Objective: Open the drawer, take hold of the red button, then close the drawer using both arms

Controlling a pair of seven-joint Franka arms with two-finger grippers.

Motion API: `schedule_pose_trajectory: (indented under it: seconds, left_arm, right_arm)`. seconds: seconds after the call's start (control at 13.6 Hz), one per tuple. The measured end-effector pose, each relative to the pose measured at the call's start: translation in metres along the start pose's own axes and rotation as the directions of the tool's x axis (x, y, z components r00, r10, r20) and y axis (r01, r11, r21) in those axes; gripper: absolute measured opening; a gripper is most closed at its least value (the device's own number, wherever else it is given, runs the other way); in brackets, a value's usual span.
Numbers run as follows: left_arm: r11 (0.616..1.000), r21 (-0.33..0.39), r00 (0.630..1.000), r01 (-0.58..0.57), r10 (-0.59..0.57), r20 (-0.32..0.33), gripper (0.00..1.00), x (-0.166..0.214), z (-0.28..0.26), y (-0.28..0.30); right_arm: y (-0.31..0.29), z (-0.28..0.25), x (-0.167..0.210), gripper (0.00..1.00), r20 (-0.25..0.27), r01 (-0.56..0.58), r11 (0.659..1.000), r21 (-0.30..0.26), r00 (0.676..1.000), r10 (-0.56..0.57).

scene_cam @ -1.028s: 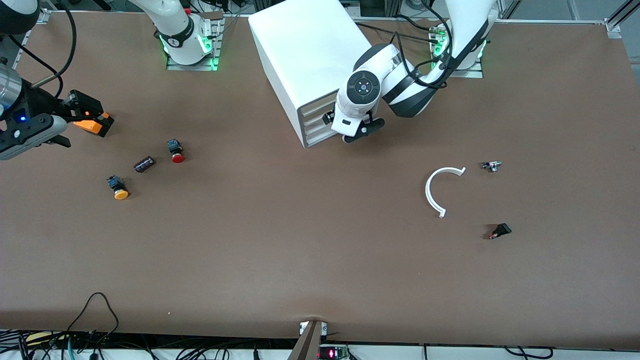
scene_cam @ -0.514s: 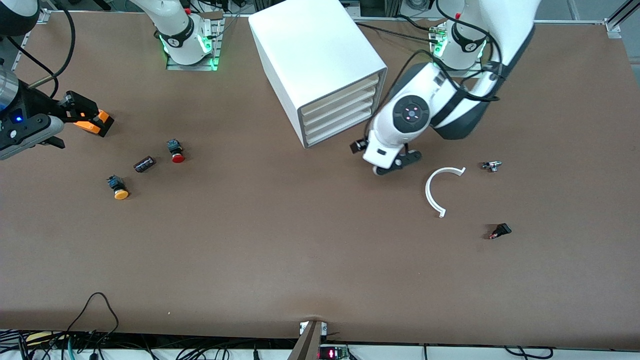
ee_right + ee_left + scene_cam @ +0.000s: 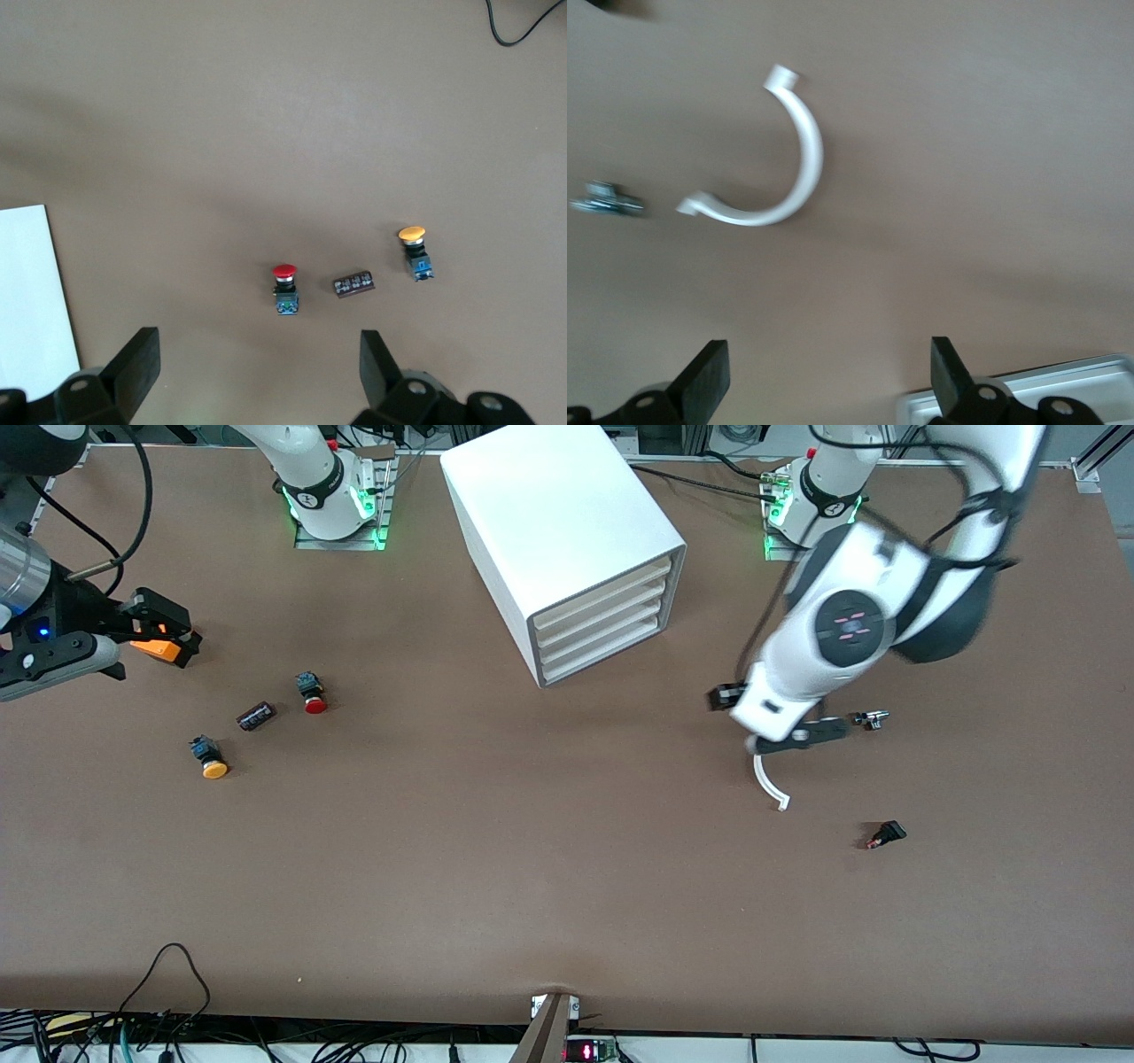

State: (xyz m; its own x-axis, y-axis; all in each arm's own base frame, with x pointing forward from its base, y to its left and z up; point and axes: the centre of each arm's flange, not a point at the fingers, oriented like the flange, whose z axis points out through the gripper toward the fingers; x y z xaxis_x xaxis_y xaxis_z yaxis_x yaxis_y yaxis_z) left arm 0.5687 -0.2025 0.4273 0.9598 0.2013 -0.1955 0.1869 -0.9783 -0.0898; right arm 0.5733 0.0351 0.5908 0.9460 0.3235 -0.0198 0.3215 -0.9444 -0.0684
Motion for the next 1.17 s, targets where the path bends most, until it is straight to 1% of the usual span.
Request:
schedule_pose_trajectory:
  seconds: [0.15, 0.44, 0.59, 0.73, 1.03, 1.17]
  left_arm:
    - [1.000, 0.011, 1.000, -0.025, 0.025, -0.009, 1.00, 0.006, -0.028, -0.052]
    - [0.995, -0.008, 0.993, -0.101, 0.100, -0.056, 1.00, 0.022, -0.062, -0.144]
    - [0.989, -0.027, 0.986, -0.148, 0.146, -0.082, 1.00, 0.019, -0.077, -0.164]
    - [0.981, -0.030, 0.976, -0.193, 0.189, -0.110, 1.00, 0.015, -0.092, -0.182]
    - [0.982, -0.033, 0.974, -0.184, 0.177, -0.144, 1.00, 0.011, -0.108, -0.219]
    - [0.980, -0.032, 0.969, -0.199, 0.191, -0.155, 1.00, 0.010, -0.112, -0.233]
  right_arm:
    - [0.000, -0.002, -0.001, 1.00, -0.001, -0.005, 1.000, -0.008, 1.000, 0.005]
    - [0.002, -0.003, -0.001, 1.00, -0.004, -0.007, 1.000, -0.016, 1.000, 0.007]
    - [0.003, -0.004, -0.002, 1.00, -0.003, -0.009, 1.000, -0.022, 1.000, 0.008]
    - [0.004, -0.003, -0.001, 1.00, -0.004, -0.011, 1.000, -0.026, 1.000, 0.011]
    - [0.007, -0.002, 0.004, 1.00, -0.025, -0.011, 0.999, -0.053, 1.000, 0.010]
    - [0.009, -0.002, 0.007, 1.00, -0.039, -0.012, 0.998, -0.063, 0.999, 0.009]
